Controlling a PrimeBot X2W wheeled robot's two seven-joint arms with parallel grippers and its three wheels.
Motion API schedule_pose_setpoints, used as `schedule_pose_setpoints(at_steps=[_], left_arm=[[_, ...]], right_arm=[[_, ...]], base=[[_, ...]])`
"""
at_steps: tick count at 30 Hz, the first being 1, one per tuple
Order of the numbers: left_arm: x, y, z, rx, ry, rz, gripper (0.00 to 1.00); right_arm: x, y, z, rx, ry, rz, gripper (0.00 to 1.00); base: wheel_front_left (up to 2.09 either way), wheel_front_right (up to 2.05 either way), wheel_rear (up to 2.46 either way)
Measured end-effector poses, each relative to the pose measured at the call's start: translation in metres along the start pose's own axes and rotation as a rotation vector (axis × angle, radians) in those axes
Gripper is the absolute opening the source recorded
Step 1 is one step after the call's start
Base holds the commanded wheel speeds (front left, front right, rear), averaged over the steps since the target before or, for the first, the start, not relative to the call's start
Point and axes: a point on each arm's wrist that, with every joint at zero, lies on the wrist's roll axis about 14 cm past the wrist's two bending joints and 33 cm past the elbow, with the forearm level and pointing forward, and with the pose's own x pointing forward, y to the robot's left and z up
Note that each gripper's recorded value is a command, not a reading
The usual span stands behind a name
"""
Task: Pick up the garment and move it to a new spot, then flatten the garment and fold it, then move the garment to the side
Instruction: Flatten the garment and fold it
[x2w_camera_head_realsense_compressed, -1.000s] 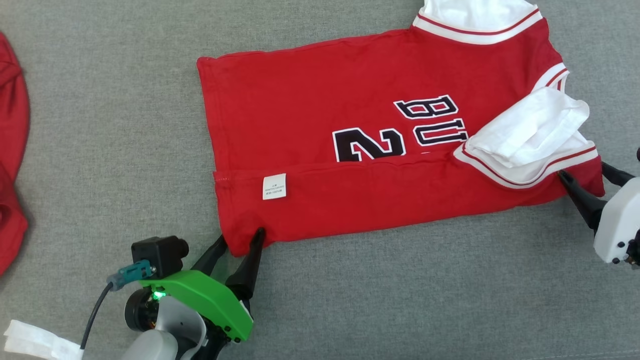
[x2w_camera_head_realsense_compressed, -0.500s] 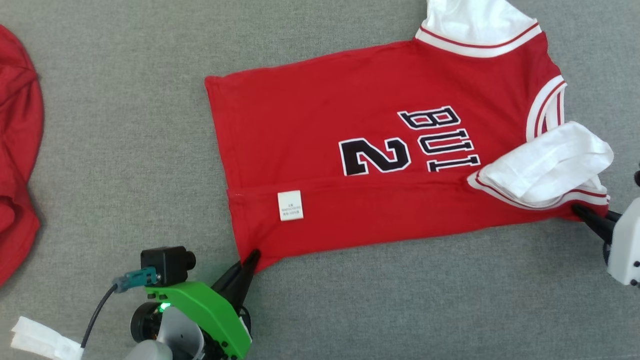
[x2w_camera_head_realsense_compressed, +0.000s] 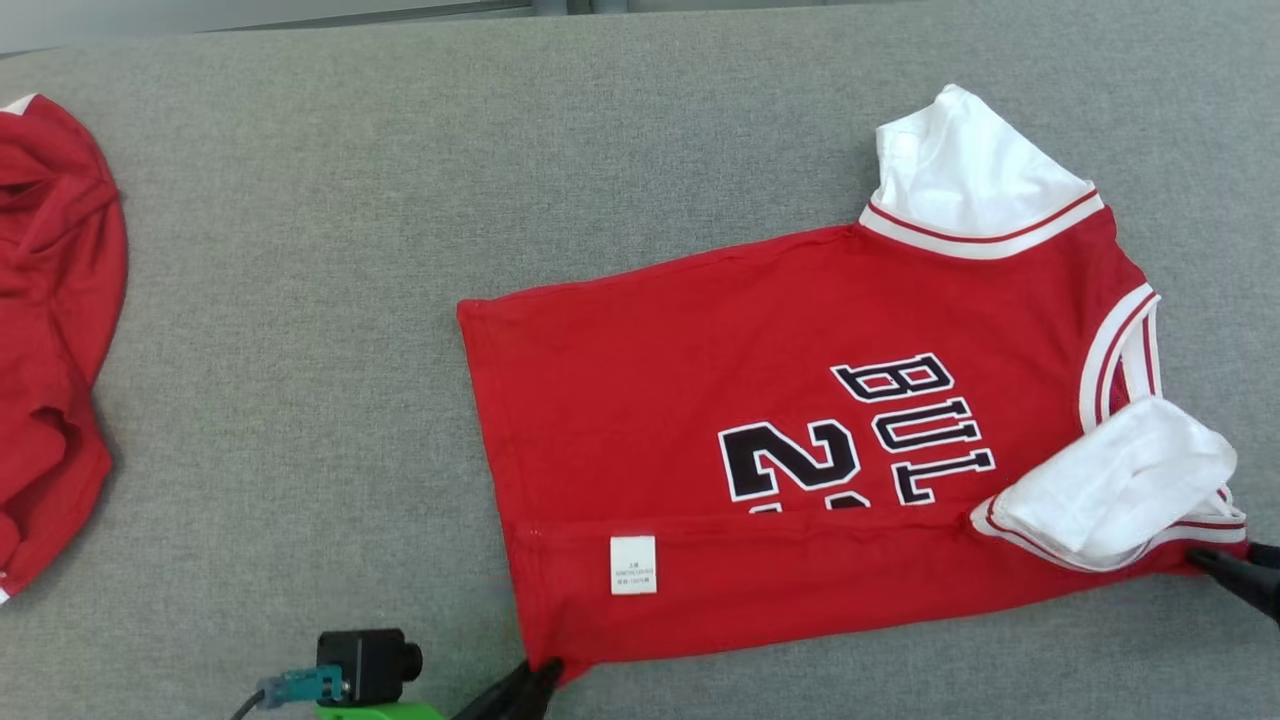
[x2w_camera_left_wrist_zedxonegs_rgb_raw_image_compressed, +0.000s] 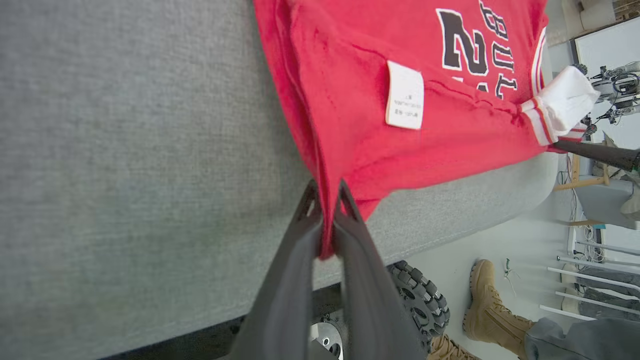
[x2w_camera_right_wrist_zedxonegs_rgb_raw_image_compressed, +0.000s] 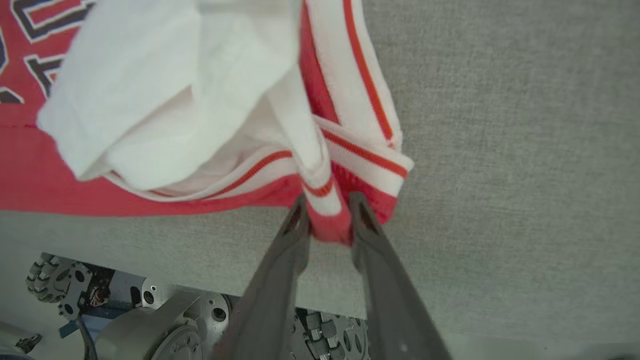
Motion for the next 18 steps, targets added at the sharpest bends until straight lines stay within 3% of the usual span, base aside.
schedule_pose_setpoints(at_steps=[3, 6, 10, 12, 18], left_arm=[[-0.006, 0.006, 0.000, 0.001, -0.036, 0.034, 1.00], [-0.015, 0.017, 0.020, 0.069, -0.105, 0.092, 1.00], [-0.017, 0.013, 0.065, 0.131, -0.214, 0.086, 1.00], [-0.010, 0.011, 0.100, 0.215, -0.264, 0.084, 1.00], [0.043, 0.009, 0.163, 0.303, -0.271, 0.072, 1.00]], right_arm=[[-0.012, -0.013, 0.014, 0.009, -0.076, -0.046, 1.00], [-0.031, -0.022, 0.043, -0.017, -0.185, -0.086, 1.00], [-0.056, -0.016, 0.105, -0.073, -0.375, -0.085, 1.00], [-0.065, -0.014, 0.143, -0.125, -0.460, -0.107, 1.00], [-0.029, 0.016, 0.218, -0.240, -0.506, -0.102, 1.00]], base=[[0.00, 0.00, 0.00], [0.00, 0.00, 0.00], [0.00, 0.00, 0.00], [0.00, 0.00, 0.00], [0.00, 0.00, 0.00]])
